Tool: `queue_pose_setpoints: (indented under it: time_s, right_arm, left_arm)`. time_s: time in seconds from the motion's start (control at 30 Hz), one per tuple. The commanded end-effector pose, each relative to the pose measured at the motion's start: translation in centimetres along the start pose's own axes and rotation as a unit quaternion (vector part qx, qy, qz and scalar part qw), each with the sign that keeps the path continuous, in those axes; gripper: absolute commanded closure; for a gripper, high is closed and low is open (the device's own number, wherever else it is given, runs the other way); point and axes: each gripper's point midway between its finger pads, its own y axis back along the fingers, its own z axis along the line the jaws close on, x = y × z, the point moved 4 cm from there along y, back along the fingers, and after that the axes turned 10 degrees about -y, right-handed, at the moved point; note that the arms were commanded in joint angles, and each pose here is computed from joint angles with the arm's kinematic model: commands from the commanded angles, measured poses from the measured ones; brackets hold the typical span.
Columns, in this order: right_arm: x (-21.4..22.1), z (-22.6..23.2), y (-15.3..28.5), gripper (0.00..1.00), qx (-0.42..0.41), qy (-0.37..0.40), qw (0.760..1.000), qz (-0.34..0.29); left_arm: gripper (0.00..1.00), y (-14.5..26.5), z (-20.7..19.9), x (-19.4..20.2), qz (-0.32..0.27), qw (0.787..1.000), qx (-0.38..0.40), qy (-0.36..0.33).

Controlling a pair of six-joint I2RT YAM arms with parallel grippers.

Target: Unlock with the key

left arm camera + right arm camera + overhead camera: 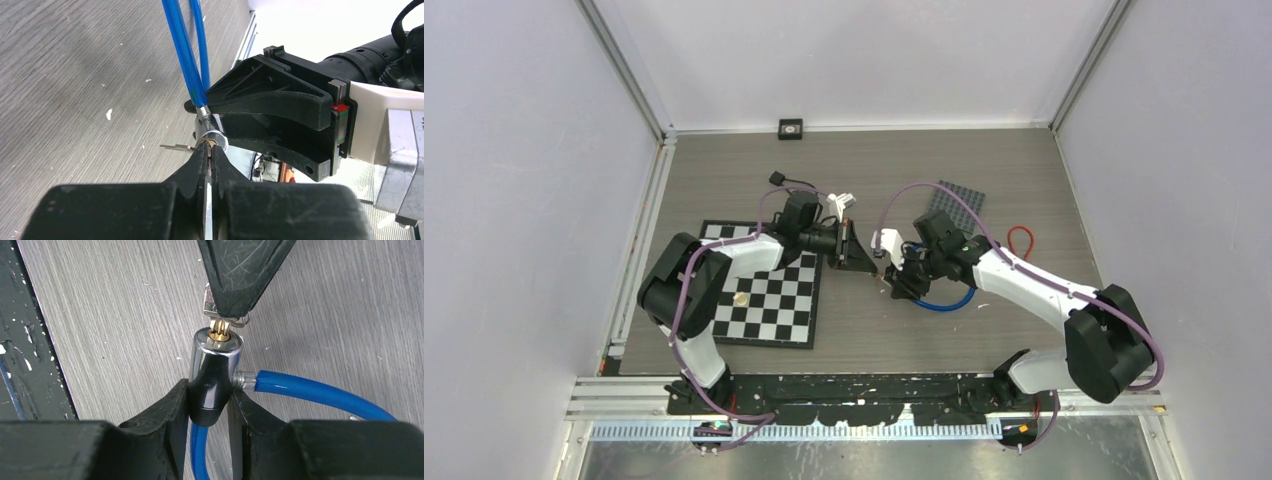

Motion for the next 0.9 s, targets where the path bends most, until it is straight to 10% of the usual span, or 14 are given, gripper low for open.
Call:
queue_pose_setpoints:
  time_s: [0.0, 0.57, 0.87]
  right_arm:
    - [-3.3, -0.3, 1.9, 1.0, 0.015, 0.025, 0.997, -0.07]
    - [-3.5, 2.4, 3.2, 0.99, -0.119, 0.013, 0.99, -0.075]
    - [-4.5, -2.3, 4.6, 1.0, 0.093, 0.029, 0.991, -0.097]
  left_arm:
    - [1.0, 0.0, -1.4, -0.1, 0.008, 0.999, 0.046, -0.011]
    - [1.0, -0.4, -5.4, 1.4, 0.002, 0.976, 0.097, -0.195]
    - [1.0, -2.3, -2.9, 1.3, 0.092, 0.994, 0.037, 0.035]
